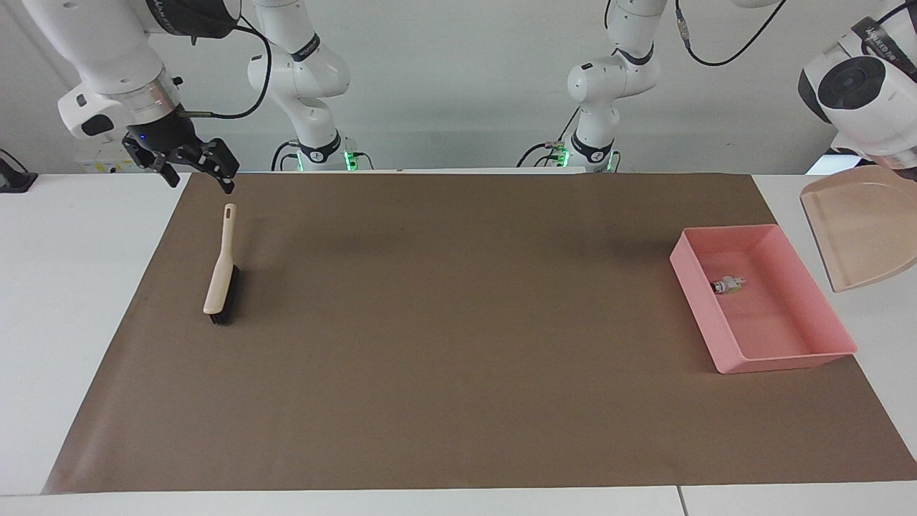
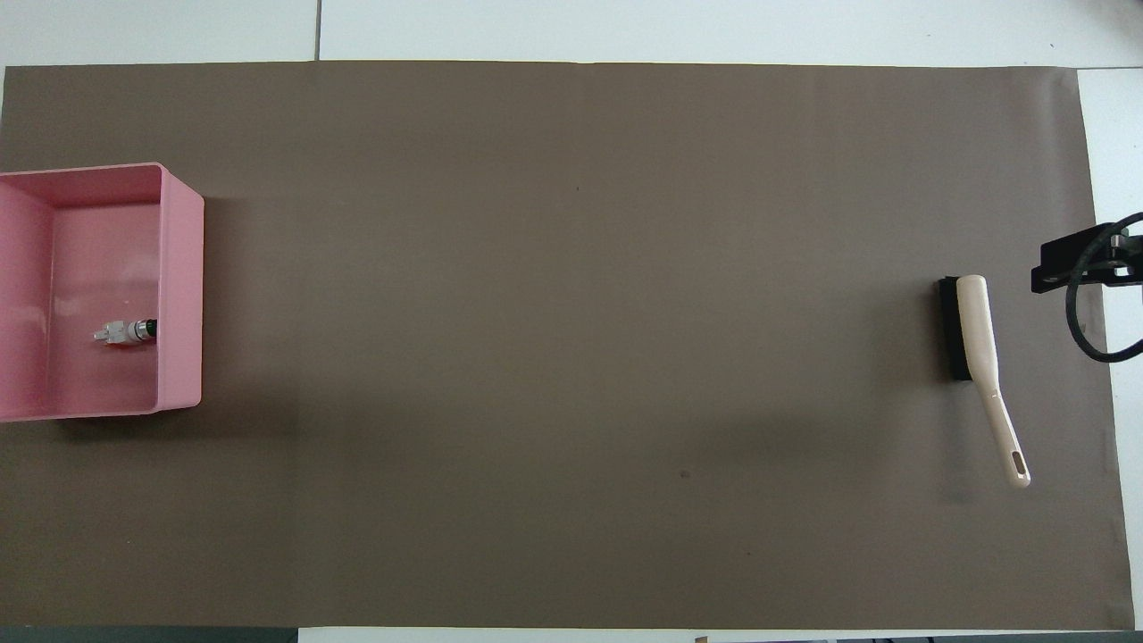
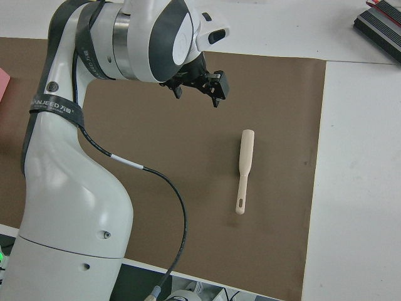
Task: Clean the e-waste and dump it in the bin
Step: 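Lower the dustpan with the left gripper back onto the table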
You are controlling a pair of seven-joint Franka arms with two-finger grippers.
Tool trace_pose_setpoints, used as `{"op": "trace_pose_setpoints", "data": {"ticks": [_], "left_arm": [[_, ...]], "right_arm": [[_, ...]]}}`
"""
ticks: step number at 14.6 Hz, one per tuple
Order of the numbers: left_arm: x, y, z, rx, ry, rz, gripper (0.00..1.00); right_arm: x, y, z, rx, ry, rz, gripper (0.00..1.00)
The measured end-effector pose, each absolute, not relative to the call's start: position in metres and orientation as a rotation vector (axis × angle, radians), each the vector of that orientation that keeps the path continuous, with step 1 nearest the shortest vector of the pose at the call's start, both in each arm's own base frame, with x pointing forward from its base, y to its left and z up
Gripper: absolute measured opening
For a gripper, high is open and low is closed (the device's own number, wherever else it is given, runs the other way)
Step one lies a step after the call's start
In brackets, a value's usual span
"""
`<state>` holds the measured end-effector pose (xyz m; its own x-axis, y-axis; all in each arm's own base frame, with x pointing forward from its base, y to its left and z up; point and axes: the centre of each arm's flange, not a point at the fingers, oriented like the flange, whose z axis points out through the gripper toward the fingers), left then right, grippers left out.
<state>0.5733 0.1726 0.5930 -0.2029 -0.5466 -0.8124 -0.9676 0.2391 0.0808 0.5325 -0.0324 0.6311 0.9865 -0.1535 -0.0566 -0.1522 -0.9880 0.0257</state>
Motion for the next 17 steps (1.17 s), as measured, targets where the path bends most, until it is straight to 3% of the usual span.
{"op": "trace_pose_setpoints", "data": {"ticks": [8, 17], "left_arm": [[0.564, 0.098, 0.563, -1.692, 2.161, 0.49, 0.33], [0.502, -0.095, 0.424, -1.808, 2.236, 0.399, 0.33]], "right_arm": [[0.532, -0.032, 0.631, 3.11, -0.234, -0.103, 1.0], [0.532, -0.032, 0.63, 3.11, -0.235, -0.105, 1.0]]}}
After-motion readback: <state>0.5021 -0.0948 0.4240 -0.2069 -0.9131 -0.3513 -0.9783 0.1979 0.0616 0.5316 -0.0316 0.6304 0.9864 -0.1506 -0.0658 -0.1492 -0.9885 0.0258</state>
